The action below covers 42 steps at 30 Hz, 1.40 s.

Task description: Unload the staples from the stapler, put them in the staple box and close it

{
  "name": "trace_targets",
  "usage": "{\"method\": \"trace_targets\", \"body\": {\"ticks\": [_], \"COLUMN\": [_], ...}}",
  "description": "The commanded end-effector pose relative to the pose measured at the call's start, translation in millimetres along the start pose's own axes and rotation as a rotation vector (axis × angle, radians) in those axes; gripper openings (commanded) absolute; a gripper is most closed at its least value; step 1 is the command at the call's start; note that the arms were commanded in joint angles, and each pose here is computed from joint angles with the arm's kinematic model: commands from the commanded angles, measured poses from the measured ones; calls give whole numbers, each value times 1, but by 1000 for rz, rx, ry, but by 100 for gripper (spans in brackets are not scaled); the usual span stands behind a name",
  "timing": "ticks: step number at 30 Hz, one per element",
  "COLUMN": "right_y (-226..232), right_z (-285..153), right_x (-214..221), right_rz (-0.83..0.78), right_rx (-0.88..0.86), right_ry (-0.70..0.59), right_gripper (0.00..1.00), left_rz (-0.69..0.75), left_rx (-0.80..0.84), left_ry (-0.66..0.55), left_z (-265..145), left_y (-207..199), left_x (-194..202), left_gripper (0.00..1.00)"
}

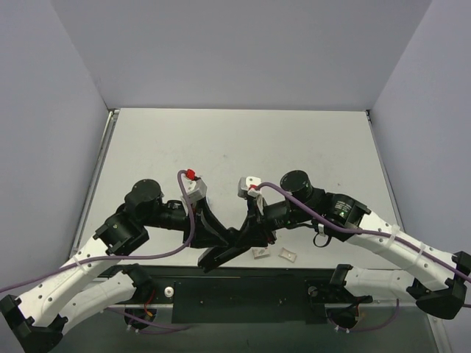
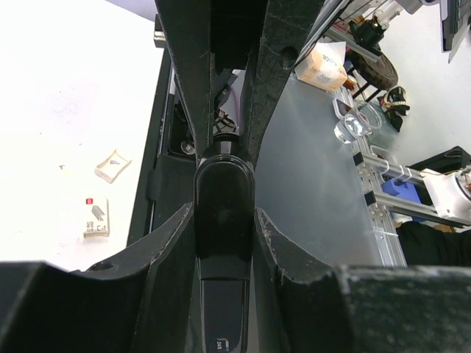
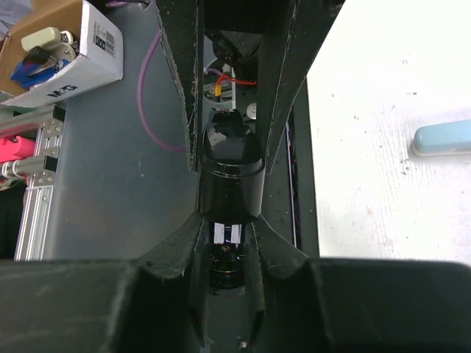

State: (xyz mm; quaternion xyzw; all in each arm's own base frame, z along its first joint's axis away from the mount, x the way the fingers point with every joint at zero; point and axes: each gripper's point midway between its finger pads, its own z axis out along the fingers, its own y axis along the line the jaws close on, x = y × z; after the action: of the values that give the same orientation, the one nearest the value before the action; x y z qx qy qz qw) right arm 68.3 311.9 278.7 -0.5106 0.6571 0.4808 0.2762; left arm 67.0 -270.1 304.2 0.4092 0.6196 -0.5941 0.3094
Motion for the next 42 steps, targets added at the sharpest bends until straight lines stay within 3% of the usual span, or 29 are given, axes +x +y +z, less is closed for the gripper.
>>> {"method": "trace_targets", "body": {"ticks": [1,13,42], "right_y": [15,23,20], "right_z": [-4,-14,-4], "right_x": [-3,14,50], "right_rz": [-48,-25,60], "right_rx": [-58,-60,-76], "right_ry": [-68,-126,-162], "right_gripper": [0,0,0], "left_rz": [143,217,246], "left_rx": [43,19,-6], "left_ry": [-153,-290,-405], "left_z": [-7,-15,-26], "left_y": [-22,-29,-38], "left_x": [-36,-60,-82], "left_gripper": [0,0,0]}}
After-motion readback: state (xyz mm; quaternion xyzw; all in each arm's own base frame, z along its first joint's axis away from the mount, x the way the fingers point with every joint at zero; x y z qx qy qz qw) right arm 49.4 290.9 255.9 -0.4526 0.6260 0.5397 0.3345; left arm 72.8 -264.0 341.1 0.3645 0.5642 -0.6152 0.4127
